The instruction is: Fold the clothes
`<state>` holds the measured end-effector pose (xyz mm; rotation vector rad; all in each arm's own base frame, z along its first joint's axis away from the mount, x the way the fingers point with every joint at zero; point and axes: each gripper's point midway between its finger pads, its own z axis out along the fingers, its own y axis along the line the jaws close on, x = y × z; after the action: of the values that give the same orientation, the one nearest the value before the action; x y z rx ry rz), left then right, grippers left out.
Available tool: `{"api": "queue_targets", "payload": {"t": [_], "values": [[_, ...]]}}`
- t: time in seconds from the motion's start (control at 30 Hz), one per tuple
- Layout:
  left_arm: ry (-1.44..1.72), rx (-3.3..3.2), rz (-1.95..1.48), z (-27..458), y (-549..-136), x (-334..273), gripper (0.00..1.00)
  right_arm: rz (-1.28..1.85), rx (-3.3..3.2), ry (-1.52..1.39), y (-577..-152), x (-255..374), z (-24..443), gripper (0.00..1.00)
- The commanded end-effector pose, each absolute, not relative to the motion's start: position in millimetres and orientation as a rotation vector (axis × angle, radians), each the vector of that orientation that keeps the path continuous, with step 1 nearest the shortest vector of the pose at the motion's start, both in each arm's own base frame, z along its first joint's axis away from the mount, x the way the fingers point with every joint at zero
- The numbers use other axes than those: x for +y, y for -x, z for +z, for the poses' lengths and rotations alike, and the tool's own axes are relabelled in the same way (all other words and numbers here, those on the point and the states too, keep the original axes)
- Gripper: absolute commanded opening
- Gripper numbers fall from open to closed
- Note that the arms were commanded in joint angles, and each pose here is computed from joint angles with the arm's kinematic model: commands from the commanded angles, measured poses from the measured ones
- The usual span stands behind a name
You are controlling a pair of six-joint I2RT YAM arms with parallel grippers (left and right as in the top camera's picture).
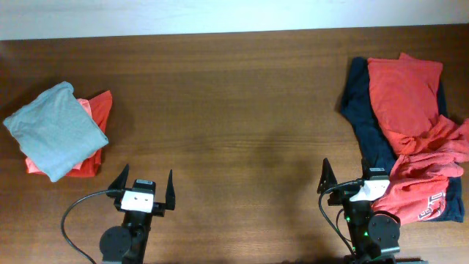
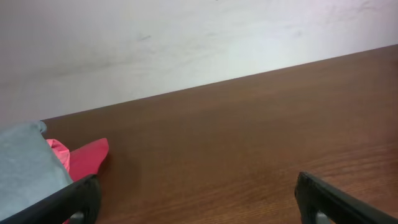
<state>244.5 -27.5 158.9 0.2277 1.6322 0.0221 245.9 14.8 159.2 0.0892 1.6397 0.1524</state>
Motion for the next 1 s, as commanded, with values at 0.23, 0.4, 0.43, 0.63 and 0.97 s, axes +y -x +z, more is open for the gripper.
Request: {"api": "queue_targets", "payload": {"t": [0.23,0.4,0.43,0.63,0.97], "values": [[-0.214,1.633,0.028,157.4,-244.6,-25.3,0.99,0.140,1.645,-0.108,-245.9,11.2,156.4,0.99],[-0.214,1.633,0.028,157.3,-244.6,-25.3,0.99,0.140,1.645,-0.108,-245.9,11.2,156.4,0.99],[-0.214,1.633,0.028,157.4,-244.6,-25.3,0.99,0.140,1.645,-0.108,-245.9,11.2,156.4,0.98],[-0.214,1.633,0.028,157.4,-244.6,-25.2,0.99,0.142,1.645,-0.106,-245.9,11.7,156.4,0.99],[-0.199,1.632,0.014,158.9,-244.4,-25.3,0.99,0.187,1.644,-0.071,-245.4,20.3,157.8,0.99]]}}
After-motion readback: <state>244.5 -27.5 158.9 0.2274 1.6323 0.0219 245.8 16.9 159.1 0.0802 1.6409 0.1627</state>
